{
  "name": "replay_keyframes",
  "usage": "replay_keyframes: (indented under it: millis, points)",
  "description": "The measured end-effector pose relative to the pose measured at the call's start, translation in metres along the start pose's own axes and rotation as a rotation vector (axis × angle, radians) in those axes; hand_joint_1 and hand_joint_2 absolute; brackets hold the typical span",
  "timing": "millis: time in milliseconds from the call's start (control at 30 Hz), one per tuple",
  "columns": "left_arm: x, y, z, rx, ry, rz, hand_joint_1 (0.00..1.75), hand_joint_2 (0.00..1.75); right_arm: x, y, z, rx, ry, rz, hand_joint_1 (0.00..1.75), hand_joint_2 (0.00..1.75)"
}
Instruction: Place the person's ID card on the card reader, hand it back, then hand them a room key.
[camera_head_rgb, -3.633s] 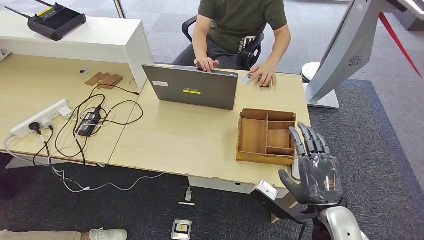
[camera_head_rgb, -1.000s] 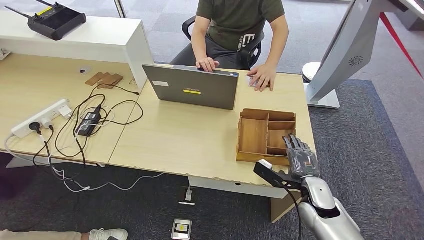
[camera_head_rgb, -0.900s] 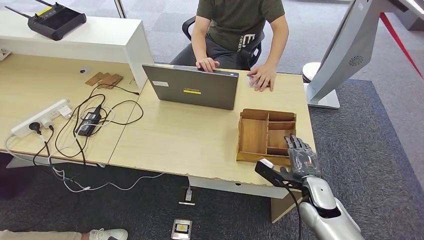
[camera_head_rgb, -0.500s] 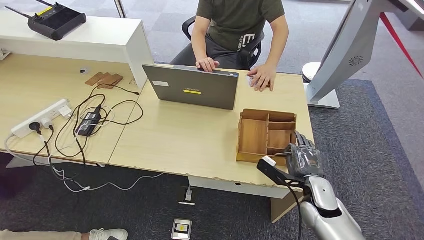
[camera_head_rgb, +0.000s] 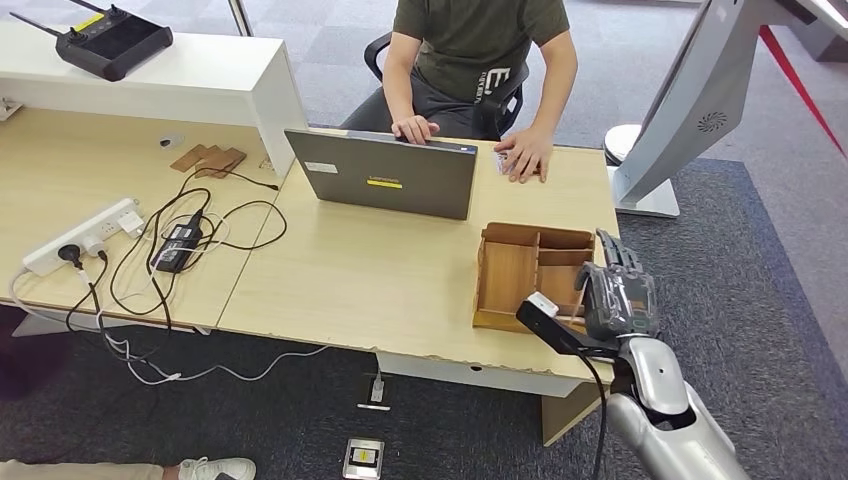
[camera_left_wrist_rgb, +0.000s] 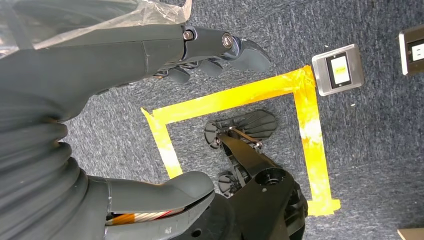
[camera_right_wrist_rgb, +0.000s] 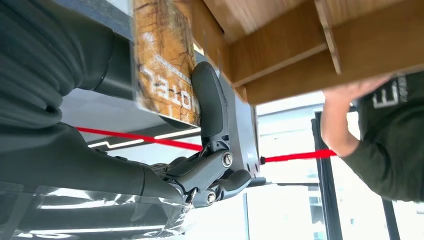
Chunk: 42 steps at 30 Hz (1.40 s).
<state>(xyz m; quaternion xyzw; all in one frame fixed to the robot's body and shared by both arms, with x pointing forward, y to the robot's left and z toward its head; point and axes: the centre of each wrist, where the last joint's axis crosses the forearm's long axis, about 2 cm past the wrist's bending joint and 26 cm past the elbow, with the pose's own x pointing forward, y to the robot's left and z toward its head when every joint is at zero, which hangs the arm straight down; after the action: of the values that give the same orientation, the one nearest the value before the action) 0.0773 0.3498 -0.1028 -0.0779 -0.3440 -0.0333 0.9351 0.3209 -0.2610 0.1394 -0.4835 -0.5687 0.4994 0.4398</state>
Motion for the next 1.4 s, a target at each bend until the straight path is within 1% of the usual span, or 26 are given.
replay_keyframes:
  millis: [133,200,367,433,500,633,700,833,967,1400]
  points:
    - [0.0,0.0,0.0,-0.003,0.001,-0.005,0.0,1.75,0.003,-0.018,-0.004,-0.059,-0.008,-0.026,1.75,1.75]
    - [0.001,0.0,0.0,-0.007,0.002,-0.012,0.0,1.75,0.004,-0.029,-0.008,-0.074,-0.016,-0.064,1.75,1.75]
    - [0.007,0.0,-0.004,-0.033,0.015,-0.034,0.0,1.75,0.008,-0.054,-0.025,-0.021,-0.073,-0.256,1.75,1.75]
    - [0.012,0.0,-0.007,-0.046,0.021,-0.046,0.0,1.75,0.009,-0.065,-0.035,-0.005,-0.096,-0.316,1.75,1.75]
    - [0.017,-0.001,-0.01,-0.061,0.025,-0.058,0.0,1.75,0.011,-0.078,-0.047,-0.008,-0.102,-0.331,1.75,1.75]
    - [0.027,-0.003,-0.016,-0.091,0.032,-0.079,0.0,1.75,0.011,-0.101,-0.077,-0.012,-0.056,-0.305,1.75,1.75]
    - [0.032,-0.005,-0.019,-0.104,0.034,-0.085,0.0,1.75,0.009,-0.108,-0.09,-0.01,-0.026,-0.327,1.75,1.75]
    - [0.038,-0.007,-0.022,-0.122,0.037,-0.091,0.0,1.75,0.003,-0.114,-0.11,-0.014,0.024,-0.414,1.75,1.75]
    - [0.043,-0.009,-0.025,-0.136,0.042,-0.103,0.0,1.75,-0.003,-0.113,-0.122,-0.025,0.059,-0.438,1.75,1.75]
    - [0.049,-0.013,-0.029,-0.151,0.039,-0.122,0.0,1.75,-0.007,-0.102,-0.129,-0.001,0.117,-0.419,1.75,1.75]
